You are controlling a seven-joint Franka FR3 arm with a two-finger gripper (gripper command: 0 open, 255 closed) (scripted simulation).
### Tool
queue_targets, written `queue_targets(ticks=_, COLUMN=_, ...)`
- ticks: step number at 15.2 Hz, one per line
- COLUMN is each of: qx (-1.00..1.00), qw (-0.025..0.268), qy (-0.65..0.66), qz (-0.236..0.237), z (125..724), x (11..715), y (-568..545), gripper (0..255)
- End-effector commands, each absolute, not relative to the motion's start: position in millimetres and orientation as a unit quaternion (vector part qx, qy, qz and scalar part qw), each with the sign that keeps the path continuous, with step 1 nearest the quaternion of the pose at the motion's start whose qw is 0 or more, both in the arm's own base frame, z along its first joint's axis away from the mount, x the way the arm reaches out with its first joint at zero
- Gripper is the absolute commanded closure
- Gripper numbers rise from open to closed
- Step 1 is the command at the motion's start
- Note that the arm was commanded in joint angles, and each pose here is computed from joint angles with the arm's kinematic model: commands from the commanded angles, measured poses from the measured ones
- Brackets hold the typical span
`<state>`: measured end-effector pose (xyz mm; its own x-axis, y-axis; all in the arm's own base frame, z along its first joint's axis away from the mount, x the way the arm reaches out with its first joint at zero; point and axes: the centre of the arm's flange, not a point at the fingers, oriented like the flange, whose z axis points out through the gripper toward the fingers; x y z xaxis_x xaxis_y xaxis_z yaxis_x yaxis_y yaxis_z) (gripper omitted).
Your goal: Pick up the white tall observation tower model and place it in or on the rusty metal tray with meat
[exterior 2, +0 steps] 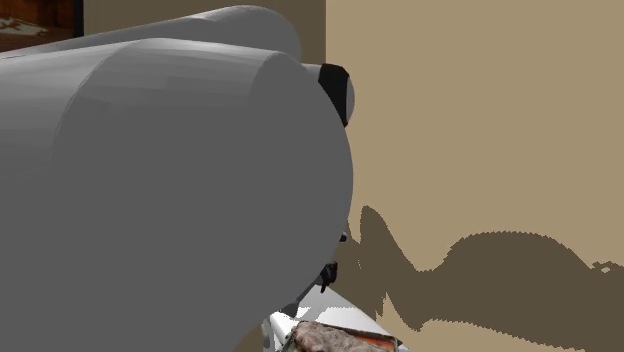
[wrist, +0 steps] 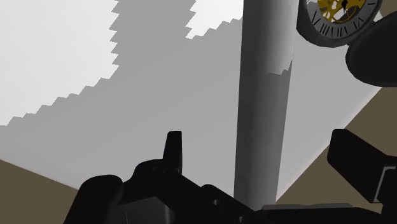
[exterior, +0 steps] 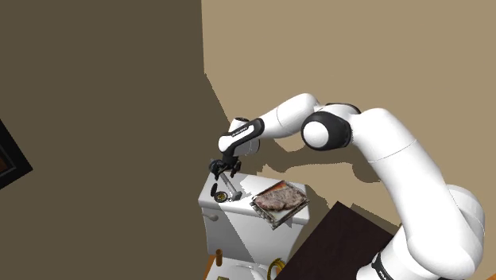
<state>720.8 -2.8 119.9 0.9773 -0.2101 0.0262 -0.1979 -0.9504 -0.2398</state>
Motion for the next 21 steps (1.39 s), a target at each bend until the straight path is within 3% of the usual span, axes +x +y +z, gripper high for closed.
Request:
queue_targets(ticks=1, qx=-0.987, qw=0.119, qy=0.103, qz=-0.026, z=118, x=721, y=-2, gripper=0)
queue_targets(ticks=6, qx=-0.987, qw=0.119, qy=0.103, qz=-0.026, z=118, x=721, y=-2, gripper=0)
queue_targets(ticks=7, qx=-0.987, qw=0.119, qy=0.103, qz=-0.026, z=118, x=721, y=-2, gripper=255)
queue_targets(ticks=21, qx=-0.987, qw=0.119, qy=0.103, qz=-0.026, z=145, x=721, y=-2, gripper=255)
